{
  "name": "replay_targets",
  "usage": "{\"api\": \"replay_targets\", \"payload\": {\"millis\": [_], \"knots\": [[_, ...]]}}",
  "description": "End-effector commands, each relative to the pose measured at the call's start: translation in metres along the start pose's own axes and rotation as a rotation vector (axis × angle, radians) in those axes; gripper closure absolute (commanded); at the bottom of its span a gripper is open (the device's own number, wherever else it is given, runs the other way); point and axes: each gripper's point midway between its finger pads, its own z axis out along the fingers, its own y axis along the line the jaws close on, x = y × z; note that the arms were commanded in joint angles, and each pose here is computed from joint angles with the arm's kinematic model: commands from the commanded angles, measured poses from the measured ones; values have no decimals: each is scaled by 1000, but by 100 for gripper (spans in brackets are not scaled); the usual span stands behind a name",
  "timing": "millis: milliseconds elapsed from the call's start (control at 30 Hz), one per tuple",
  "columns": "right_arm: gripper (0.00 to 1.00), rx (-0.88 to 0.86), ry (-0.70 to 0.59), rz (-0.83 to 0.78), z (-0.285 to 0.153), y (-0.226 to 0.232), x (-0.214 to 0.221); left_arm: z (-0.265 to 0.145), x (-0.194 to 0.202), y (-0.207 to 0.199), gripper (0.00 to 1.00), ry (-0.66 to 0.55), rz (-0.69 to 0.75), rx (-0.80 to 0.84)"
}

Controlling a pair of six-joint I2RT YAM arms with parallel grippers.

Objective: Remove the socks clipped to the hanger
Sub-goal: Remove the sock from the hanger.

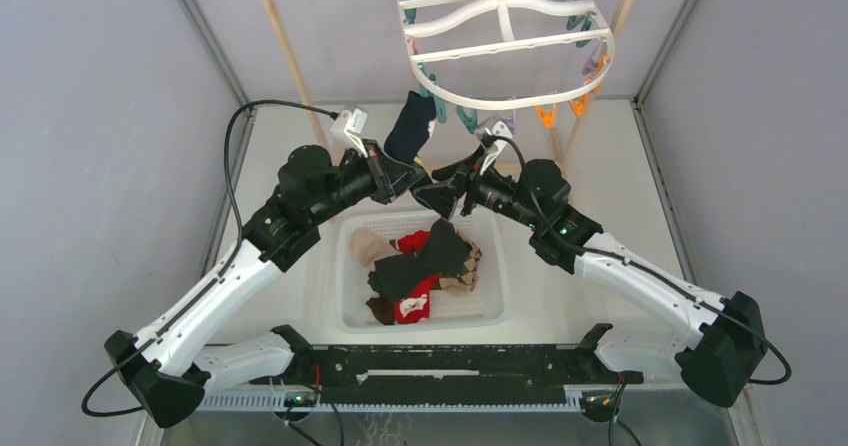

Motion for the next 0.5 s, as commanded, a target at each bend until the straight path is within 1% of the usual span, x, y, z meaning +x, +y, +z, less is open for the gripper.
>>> {"api": "replay_targets", "payload": {"millis": [0, 67, 200, 233, 300, 333, 400, 467], "knots": [[35, -41, -49, -52, 14, 14, -22, -14, -27, -29, 100, -73, 10, 77], [44, -42, -38, -50, 18, 14, -19, -16, -29, -30, 100, -78, 11, 81], [69, -32, -29, -47, 20, 12, -17, -17, -31, -32, 99, -80, 15, 87], [76, -27, -27, -47, 20, 11, -17, -17, -31, -33, 98, -82, 15, 88], [93, -19, -25, -47, 20, 10, -18, -18, -33, -33, 94, -86, 21, 87], [99, -16, -27, -48, 20, 10, -19, -17, -34, -33, 91, -85, 24, 86], [100, -2, -30, -49, 18, 8, -20, -17, -34, -32, 81, -82, 27, 79], [100, 12, -30, -49, 17, 6, -21, -16, -34, -32, 73, -80, 31, 78]]}}
